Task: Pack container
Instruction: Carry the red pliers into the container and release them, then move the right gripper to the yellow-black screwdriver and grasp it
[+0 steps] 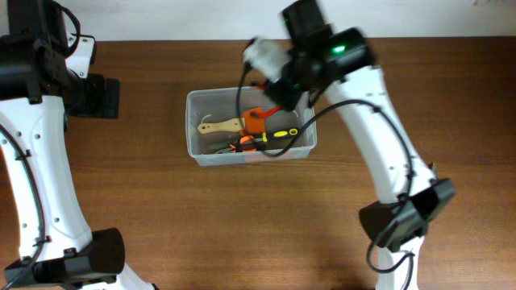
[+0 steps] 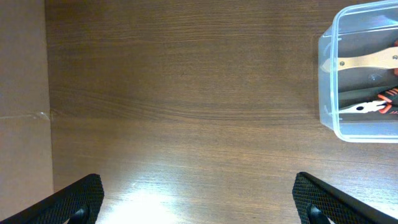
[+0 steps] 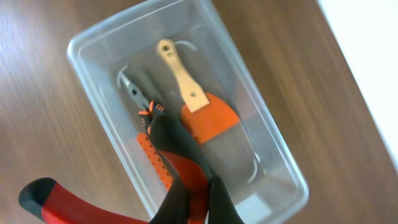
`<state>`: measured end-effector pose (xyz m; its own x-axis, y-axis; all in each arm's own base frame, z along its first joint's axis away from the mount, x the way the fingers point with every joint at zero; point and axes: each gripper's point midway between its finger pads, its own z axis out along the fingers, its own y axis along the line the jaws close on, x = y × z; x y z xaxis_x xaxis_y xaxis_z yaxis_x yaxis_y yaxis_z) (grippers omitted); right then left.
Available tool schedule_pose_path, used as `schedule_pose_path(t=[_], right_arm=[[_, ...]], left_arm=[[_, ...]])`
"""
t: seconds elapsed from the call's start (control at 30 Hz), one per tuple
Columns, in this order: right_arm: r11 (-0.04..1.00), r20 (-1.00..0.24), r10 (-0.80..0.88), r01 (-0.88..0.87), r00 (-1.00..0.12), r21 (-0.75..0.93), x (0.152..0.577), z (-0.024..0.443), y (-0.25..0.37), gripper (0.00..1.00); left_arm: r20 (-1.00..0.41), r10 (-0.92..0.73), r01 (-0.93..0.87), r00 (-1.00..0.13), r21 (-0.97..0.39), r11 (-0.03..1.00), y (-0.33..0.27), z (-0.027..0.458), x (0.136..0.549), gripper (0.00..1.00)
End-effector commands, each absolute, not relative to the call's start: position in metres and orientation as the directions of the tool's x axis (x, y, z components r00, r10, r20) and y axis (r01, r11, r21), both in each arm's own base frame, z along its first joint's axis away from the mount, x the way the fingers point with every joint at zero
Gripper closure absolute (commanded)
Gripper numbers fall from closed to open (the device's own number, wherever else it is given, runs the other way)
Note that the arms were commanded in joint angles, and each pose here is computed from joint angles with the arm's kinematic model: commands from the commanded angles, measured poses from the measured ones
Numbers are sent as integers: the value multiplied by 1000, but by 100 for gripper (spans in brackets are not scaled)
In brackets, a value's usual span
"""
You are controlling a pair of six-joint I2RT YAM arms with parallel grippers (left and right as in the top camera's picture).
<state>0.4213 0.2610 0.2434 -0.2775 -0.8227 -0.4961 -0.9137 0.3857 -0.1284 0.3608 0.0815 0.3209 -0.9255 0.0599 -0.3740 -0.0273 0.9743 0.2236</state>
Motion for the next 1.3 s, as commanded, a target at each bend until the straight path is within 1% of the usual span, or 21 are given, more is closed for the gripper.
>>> schedule_pose_path(t=[0.0, 0.07, 0.27, 0.37, 0.6, 0.7, 0.73, 0.8, 0.83, 0.87, 0.9, 1.0, 1.07, 1.17, 1.27], right_arm=[[166, -360, -931, -953, -66, -255, 428, 216, 260, 96], [125, -337, -941, -960, -35, -250, 432, 201, 262, 96], [152, -305, -948, -968, -86, -200, 461, 144, 255, 96], [172, -289, -950, -972, -120, -163, 469, 117, 250, 96], [311, -296, -916, -945, -270, -102, 487, 76, 242, 96], [336, -299, -908, -936, -293, -103, 494, 72, 233, 95], [346, -300, -905, -933, -302, -103, 496, 73, 231, 90], [391, -309, -887, -915, -344, -103, 499, 79, 225, 74], [419, -315, -873, -903, -372, -98, 500, 83, 222, 55], [448, -320, -859, -889, -400, -91, 500, 87, 220, 23], [466, -321, -850, -881, -418, -84, 498, 91, 218, 1], [476, -304, -847, -877, -437, -66, 485, 107, 211, 1], [512, -303, -826, -857, -475, -52, 477, 123, 206, 1], [620, -335, -748, -783, -573, -43, 470, 160, 191, 1], [718, -386, -653, -695, -652, -42, 461, 209, 161, 1]], left_arm=[[-376, 43, -40, -925, 210, 977, 82, 320, 360, 1], [-376, 43, -40, -925, 210, 977, 82, 320, 360, 1], [-376, 43, -40, -925, 210, 977, 82, 320, 360, 1], [-376, 43, -40, -925, 210, 977, 82, 320, 360, 1], [-376, 43, -40, -925, 210, 977, 82, 320, 360, 1], [-376, 43, -40, -925, 210, 977, 82, 320, 360, 1], [-376, 43, -40, -925, 210, 977, 82, 320, 360, 1], [-376, 43, -40, -925, 210, 977, 82, 320, 360, 1], [-376, 43, -40, -925, 210, 977, 82, 320, 360, 1], [-376, 43, -40, -925, 210, 977, 82, 320, 360, 1], [-376, 43, -40, -925, 210, 977, 82, 320, 360, 1], [-376, 43, -40, -925, 210, 977, 82, 320, 360, 1], [-376, 43, -40, -925, 210, 977, 82, 320, 360, 1], [-376, 43, -40, -925, 210, 977, 82, 320, 360, 1], [-376, 43, -40, -925, 210, 977, 82, 320, 360, 1]])
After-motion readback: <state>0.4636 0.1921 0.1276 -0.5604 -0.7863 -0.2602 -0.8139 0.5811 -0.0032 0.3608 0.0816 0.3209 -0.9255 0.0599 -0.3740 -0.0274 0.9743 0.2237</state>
